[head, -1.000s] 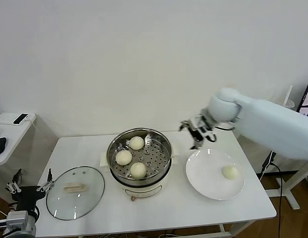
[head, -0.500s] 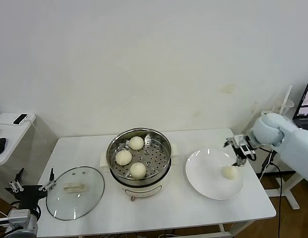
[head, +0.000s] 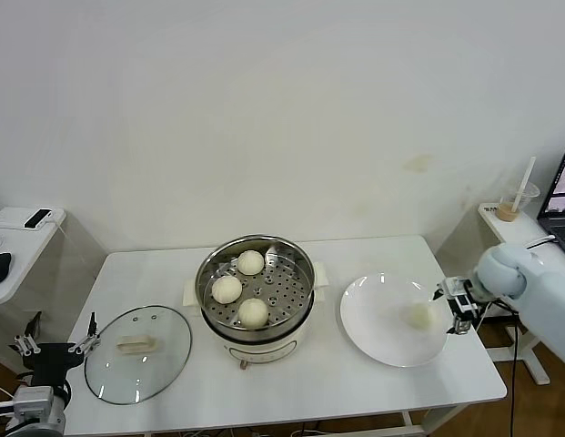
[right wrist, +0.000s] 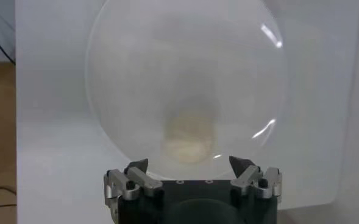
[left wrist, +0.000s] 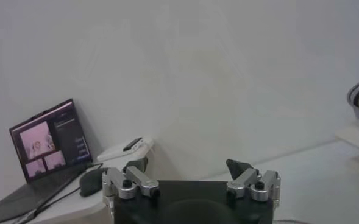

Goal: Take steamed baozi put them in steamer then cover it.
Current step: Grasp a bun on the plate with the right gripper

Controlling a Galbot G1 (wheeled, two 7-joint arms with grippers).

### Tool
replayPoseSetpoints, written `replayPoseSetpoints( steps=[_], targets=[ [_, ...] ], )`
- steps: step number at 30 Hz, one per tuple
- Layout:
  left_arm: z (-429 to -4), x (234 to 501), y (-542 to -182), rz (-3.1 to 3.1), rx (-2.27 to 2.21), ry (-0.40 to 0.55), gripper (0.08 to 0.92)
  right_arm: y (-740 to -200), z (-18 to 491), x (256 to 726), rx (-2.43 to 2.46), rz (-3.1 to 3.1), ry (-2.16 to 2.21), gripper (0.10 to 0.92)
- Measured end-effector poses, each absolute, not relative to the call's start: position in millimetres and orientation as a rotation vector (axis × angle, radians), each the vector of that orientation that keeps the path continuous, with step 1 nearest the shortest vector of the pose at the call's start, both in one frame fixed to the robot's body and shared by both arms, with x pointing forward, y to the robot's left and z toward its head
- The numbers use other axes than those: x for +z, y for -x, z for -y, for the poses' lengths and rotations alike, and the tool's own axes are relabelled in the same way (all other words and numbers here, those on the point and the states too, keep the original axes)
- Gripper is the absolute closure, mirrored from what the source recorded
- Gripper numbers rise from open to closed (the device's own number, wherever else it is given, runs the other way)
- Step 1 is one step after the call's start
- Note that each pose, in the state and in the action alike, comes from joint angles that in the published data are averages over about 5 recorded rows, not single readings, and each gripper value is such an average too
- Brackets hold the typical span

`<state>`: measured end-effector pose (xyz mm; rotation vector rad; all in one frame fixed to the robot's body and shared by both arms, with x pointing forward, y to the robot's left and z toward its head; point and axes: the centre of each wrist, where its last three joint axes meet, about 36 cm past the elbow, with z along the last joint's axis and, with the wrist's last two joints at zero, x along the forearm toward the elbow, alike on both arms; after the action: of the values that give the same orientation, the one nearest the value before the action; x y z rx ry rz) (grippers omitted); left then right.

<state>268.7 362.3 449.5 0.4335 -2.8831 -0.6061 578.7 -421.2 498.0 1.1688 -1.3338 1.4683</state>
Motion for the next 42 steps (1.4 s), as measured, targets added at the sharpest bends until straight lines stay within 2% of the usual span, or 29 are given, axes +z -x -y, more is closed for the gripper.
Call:
replayPoseSetpoints(
  steps=[23, 33, 42],
  targets=[
    [-363.7, 449.1, -268.6, 2.879, -0.603, -0.446, 0.177, -608.2, 408.7, 452.7, 1.414, 1.388, -1.137, 0.204],
    [-363.3, 449.7, -268.7, 2.881, -0.603, -0.445, 0.177, -612.9, 405.0, 448.6, 1.396, 1.393, -1.113, 0.371],
    [-362.6, 451.2, -268.3, 2.886, -0.603, -0.447, 0.177, -614.1, 407.4, 458.0, 1.373, 1.386, -1.103, 0.446]
  ],
)
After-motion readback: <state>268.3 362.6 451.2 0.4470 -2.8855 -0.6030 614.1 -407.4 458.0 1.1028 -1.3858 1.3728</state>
